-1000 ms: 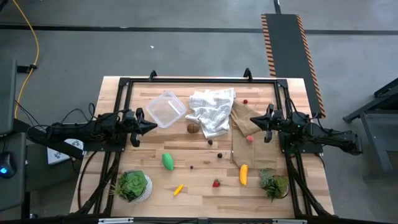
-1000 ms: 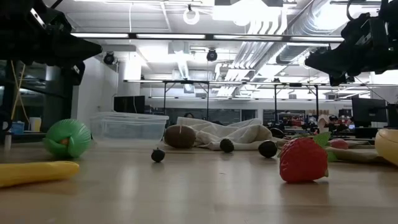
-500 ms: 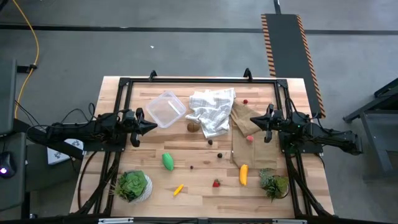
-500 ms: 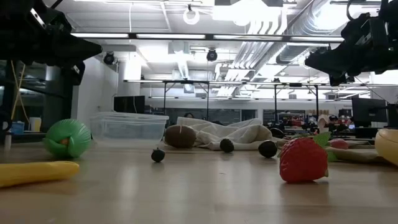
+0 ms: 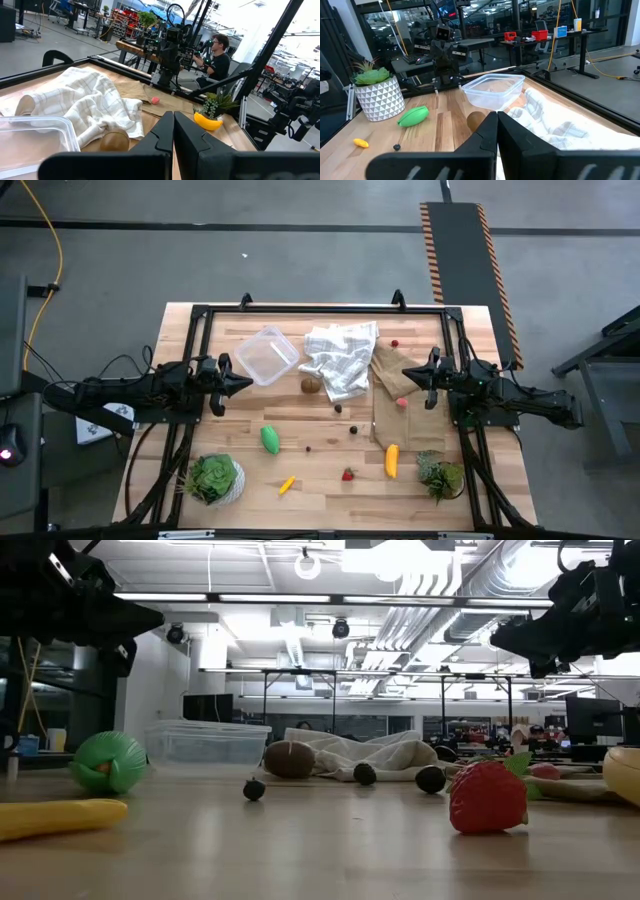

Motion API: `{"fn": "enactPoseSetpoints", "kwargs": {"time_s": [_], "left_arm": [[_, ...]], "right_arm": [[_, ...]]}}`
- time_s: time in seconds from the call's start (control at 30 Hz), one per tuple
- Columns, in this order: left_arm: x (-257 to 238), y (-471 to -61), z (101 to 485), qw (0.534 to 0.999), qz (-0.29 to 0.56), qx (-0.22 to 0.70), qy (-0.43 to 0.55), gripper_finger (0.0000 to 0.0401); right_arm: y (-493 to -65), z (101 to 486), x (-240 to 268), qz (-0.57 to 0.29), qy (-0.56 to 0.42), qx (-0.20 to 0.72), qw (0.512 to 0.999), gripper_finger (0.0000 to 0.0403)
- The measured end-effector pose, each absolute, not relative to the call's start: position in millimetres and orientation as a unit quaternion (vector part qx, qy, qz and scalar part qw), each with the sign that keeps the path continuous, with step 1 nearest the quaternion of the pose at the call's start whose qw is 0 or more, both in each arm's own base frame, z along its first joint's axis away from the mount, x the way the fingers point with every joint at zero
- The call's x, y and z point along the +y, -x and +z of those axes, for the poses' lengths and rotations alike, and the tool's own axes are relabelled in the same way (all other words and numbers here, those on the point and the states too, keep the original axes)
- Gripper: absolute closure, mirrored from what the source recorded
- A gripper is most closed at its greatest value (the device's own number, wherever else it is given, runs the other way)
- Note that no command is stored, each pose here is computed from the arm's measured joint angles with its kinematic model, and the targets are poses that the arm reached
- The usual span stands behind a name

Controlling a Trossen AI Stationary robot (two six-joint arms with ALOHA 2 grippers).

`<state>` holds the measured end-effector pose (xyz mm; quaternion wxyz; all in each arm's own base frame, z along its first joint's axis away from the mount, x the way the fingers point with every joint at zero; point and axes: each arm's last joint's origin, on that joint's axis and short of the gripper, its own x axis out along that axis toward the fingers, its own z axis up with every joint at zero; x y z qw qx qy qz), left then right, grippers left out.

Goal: Pick and placing Produce into tupperware
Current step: Put the red cherry into the transparent bin

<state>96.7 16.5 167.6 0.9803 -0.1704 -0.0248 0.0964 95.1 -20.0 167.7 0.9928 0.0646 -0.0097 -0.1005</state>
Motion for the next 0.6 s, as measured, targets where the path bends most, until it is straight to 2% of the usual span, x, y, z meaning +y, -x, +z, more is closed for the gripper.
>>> {"fn": "enactPoseSetpoints", "kwargs": {"time_s": [0.17,0.6], "left_arm": [[18.4,-96.2,168.9,0.973,0.126,-0.039,0.189,0.04],[18.0,-96.2,169.1,0.908,0.109,-0.064,0.399,0.04]], "right_arm": [[-95.1,167.7,-20.0,-0.101,-0.065,-0.01,0.993,0.0402],[-95.1,168.1,-20.0,-0.101,-0.062,-0.012,0.993,0.0402]]}}
